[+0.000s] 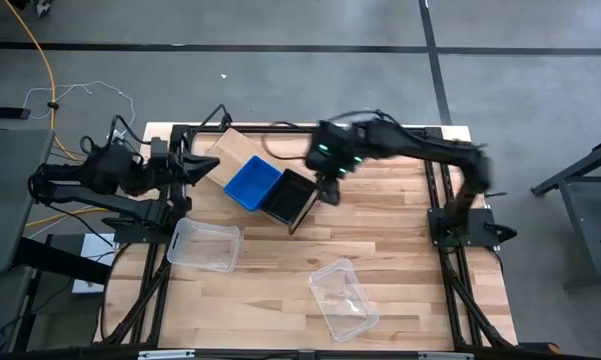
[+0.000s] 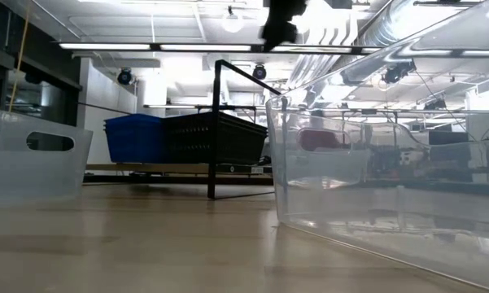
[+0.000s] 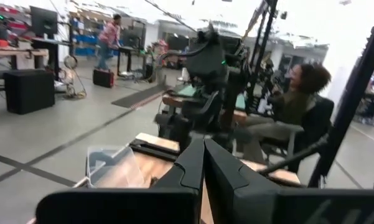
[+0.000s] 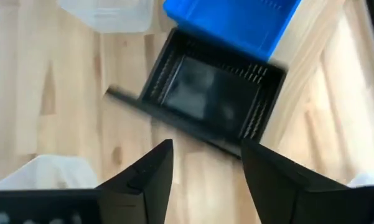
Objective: Stack baskets on shelf by color
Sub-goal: Stack the blue bin on top of the other blue bins on the shelf
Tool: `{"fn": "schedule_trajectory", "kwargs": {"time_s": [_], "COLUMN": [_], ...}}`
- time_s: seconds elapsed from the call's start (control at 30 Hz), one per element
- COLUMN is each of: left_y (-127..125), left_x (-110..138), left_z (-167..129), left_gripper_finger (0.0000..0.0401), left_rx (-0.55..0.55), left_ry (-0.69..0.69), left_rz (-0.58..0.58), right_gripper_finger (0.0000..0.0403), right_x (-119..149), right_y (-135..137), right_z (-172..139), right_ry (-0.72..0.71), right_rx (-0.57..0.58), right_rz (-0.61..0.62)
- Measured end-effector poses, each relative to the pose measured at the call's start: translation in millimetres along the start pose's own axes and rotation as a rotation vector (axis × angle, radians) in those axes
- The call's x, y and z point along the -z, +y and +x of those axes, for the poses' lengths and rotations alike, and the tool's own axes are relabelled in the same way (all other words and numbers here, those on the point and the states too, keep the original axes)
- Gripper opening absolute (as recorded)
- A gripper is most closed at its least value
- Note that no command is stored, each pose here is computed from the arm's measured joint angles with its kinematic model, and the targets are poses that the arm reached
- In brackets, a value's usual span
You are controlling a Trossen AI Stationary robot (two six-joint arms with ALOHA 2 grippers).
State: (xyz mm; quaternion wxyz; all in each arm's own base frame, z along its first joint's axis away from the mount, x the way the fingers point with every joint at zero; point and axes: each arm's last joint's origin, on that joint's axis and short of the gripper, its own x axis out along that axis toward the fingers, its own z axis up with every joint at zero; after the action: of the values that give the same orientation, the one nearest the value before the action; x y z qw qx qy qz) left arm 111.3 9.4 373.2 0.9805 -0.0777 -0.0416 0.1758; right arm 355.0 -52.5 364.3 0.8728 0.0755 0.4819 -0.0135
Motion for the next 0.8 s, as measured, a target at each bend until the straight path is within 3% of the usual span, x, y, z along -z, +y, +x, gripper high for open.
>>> {"fn": "schedule_trajectory", "kwargs": {"time_s": [0.13,0.27,0.37,0.47,0.67,0.8], "left_y": [-0.1,0.9,2.7,3.2,-5.9,-8.6], "left_x": [3.0,9.5,21.0,41.3,93.2,123.0], "left_z": [-0.2,-0.1,3.9,12.7,39.1,53.8], "left_gripper_finger": [0.0000,0.0000,0.0000,0.0000,0.0000,0.0000], "left_rx": [0.018,0.007,-0.065,-0.120,-0.030,-0.051], "left_ry": [0.032,0.096,0.200,0.385,0.878,1.123], "left_rz": [0.005,0.048,0.116,0.140,0.151,0.204], "right_gripper_finger": [0.0165,0.0165,0.0165,0.0165,0.0165,0.0164], "right_x": [58.0,106.5,131.5,148.1,157.6,157.2], "right_y": [18.5,41.4,54.6,62.6,70.1,70.3], "right_z": [-11.5,-26.3,-33.5,-38.3,-39.0,-36.8], "right_ry": [-0.109,-0.268,-0.376,-0.448,-0.468,-0.468], "right_rx": [-0.027,-0.142,-0.176,-0.150,-0.110,-0.091], "right_rz": [0.162,0.336,0.418,0.477,0.493,0.494]}}
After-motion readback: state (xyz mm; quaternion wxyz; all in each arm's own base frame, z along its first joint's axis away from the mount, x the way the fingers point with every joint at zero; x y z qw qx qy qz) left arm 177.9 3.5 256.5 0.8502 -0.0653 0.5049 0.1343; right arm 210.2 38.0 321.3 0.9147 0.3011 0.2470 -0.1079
